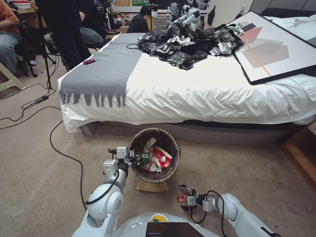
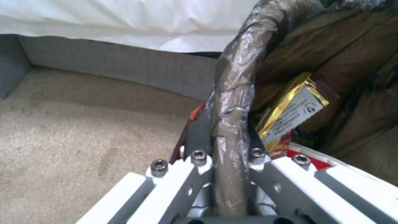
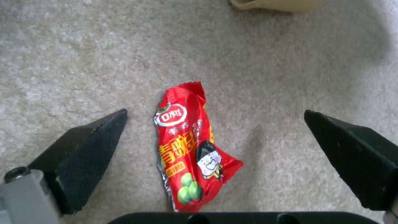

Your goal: Pick up the trash bin, then pick up the garbage from the floor and place it into the trash bin.

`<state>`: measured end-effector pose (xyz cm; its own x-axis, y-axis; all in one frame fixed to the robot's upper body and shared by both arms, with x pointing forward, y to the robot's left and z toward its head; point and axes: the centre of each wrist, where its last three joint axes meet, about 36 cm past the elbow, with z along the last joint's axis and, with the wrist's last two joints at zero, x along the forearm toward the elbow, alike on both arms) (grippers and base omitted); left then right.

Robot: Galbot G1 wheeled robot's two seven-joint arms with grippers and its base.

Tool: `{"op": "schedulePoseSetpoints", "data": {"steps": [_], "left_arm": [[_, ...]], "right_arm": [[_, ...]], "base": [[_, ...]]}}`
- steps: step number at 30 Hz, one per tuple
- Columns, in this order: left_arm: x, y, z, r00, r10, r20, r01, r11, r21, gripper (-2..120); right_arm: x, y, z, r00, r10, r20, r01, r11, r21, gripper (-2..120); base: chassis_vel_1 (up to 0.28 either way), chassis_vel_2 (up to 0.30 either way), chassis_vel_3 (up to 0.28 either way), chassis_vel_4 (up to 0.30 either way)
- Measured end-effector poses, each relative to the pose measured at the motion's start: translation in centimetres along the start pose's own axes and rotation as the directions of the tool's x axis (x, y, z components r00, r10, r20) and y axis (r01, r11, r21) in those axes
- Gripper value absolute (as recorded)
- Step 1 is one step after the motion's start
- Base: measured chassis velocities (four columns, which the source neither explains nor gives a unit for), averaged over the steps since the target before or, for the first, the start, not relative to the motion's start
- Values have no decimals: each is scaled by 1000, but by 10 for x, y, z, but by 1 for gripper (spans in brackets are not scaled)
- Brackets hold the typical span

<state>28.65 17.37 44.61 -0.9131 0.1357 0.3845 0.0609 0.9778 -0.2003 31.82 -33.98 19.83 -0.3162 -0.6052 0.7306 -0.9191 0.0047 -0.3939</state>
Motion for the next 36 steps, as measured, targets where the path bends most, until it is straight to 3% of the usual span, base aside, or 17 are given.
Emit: {"op": "schedulePoseSetpoints", "data": {"steps": [10, 14, 18, 21, 31, 36], "left_arm": [[0, 0, 0, 1000, 0, 0, 0, 1000, 1, 0], [0, 0, 0, 1000, 0, 2, 0, 1000, 1, 0], [-1, 0, 0, 1000, 0, 1, 0, 1000, 1, 0], [-1, 0, 0, 1000, 1, 0, -1, 1000, 2, 0], [-2, -1, 1, 1000, 1, -2, -1, 1000, 2, 0], [-1, 0, 2, 1000, -2, -5, 2, 1000, 2, 0]], "right_arm": [[2, 5, 3, 1000, -7, -6, 7, 1000, -19, 79], [7, 12, 7, 1000, -18, -7, 18, 999, -52, 59], [10, 14, 8, 1000, -23, -8, 23, 998, -58, 51], [15, 16, 8, 1000, -23, 2, 23, 997, -72, 35], [21, 20, 7, 999, -15, 31, 18, 995, -97, 0], [21, 20, 18, 1000, -1, 30, 5, 992, -128, 0]], "base": [[0, 0, 0, 0], [0, 0, 0, 0], [0, 0, 0, 0], [0, 0, 0, 0], [0, 0, 0, 0], [0, 0, 0, 0]]}}
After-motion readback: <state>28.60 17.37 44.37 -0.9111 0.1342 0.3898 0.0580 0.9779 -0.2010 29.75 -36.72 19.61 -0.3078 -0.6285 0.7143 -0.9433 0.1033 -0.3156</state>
